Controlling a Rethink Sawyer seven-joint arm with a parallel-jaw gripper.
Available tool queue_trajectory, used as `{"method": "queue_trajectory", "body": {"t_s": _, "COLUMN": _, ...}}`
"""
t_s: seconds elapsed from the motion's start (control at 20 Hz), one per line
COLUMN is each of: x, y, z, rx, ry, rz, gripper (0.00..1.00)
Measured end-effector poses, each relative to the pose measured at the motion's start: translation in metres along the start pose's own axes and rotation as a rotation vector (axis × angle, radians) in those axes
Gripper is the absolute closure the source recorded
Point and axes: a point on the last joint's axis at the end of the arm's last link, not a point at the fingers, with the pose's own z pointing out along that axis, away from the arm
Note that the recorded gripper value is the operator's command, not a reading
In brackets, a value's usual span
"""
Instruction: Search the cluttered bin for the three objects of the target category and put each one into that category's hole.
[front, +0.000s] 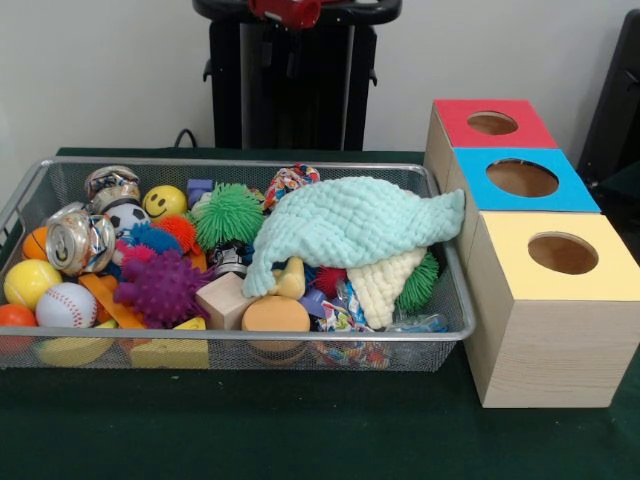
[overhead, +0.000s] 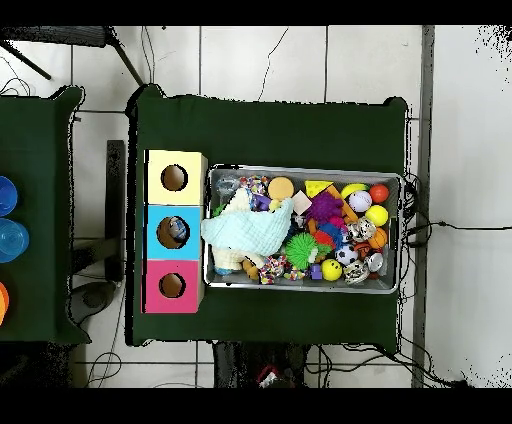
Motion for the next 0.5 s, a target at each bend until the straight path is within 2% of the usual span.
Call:
{"method": "queue_trajectory", "body": {"t_s": 0.3, "x": 0.001, "y": 0.004, "z": 0.000, "rx": 0.002, "ry": -0.001, "rz": -0.005, "gripper": 0.00}}
{"method": "queue_trajectory", "body": {"t_s": 0.5, "x": -0.001, "y": 0.015, "z": 0.004, "rx": -0.001, "ry": -0.011, "rz": 0.014, "gripper": 0.00}}
